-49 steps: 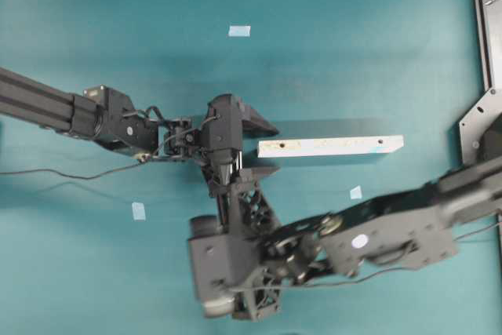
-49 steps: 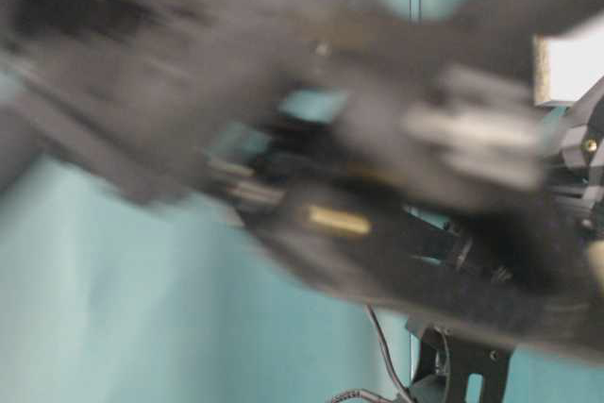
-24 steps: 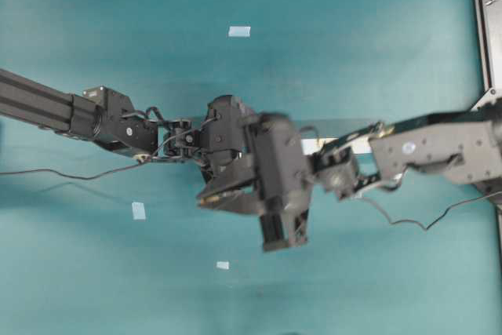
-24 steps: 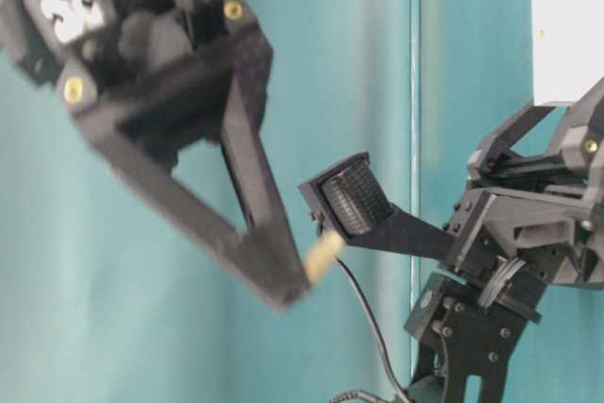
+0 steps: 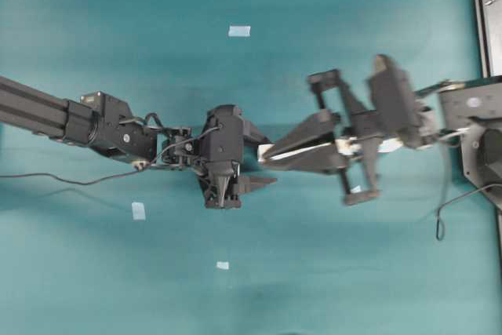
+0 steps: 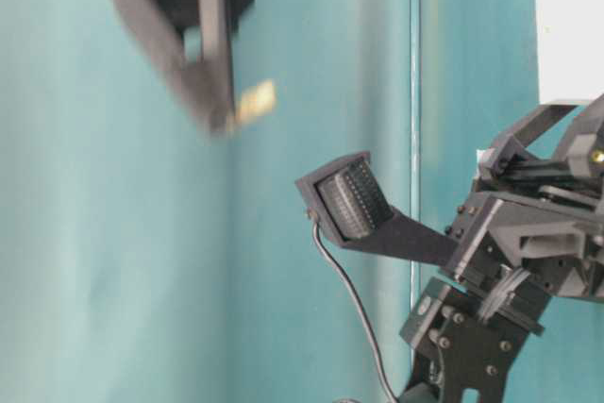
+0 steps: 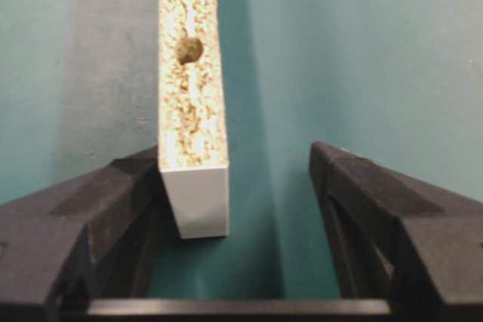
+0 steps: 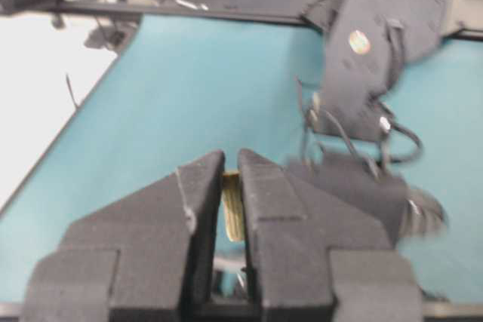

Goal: Move the wooden board into place and insert the rod into its hole.
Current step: 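Lift the dowel with the right gripper and carry it over the strip, then align the held dowel above the hole in the strip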

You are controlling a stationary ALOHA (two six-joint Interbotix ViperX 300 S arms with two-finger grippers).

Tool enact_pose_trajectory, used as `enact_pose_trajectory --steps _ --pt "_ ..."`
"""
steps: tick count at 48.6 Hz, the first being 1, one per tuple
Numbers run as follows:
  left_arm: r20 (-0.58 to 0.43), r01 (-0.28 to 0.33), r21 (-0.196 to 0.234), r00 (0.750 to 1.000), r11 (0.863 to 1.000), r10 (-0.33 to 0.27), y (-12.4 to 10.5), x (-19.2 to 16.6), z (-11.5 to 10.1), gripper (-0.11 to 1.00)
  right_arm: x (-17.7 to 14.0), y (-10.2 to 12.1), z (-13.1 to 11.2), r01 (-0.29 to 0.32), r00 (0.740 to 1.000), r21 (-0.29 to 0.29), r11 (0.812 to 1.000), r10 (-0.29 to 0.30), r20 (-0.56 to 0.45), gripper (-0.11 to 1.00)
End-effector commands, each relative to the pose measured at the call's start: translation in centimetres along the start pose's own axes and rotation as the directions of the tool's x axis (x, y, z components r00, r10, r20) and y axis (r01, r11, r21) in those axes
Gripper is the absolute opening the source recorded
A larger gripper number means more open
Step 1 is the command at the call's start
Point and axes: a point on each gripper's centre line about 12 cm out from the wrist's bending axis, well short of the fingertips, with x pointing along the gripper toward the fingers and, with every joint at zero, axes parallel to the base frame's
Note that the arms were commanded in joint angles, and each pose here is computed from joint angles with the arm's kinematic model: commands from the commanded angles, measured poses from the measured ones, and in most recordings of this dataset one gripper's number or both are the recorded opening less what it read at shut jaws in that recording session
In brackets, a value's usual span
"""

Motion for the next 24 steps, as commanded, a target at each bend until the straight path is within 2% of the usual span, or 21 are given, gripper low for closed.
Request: enact_pose_trajectory --steps 1,10,17,24 --pt "0.046 0.008 0.002 0.999 1.000 -0.008 -0.4 -0.5 2.1 0.67 -2.4 -0.2 0.5 0.023 0.999 -0.027 0.999 -0.022 0.047 0.09" --pt "0.048 -0.005 -0.007 0.999 1.000 0.005 0.3 -0.3 2.2 0.67 -5.7 -1.8 -2.2 0.110 0.994 -0.039 0.993 -0.109 0.020 0.09" --pt "0.066 -0.026 -0.024 0.997 0.999 0.028 1.4 -0.2 3.0 0.66 -6.4 -2.4 -3.8 0.128 0.992 -0.044 0.991 -0.128 -0.002 0.09" --pt "0.084 -0.046 -0.034 0.995 0.998 0.049 2.6 -0.2 3.7 0.63 -6.3 -2.7 -4.6 0.114 0.993 -0.044 0.992 -0.113 0.017 0.09"
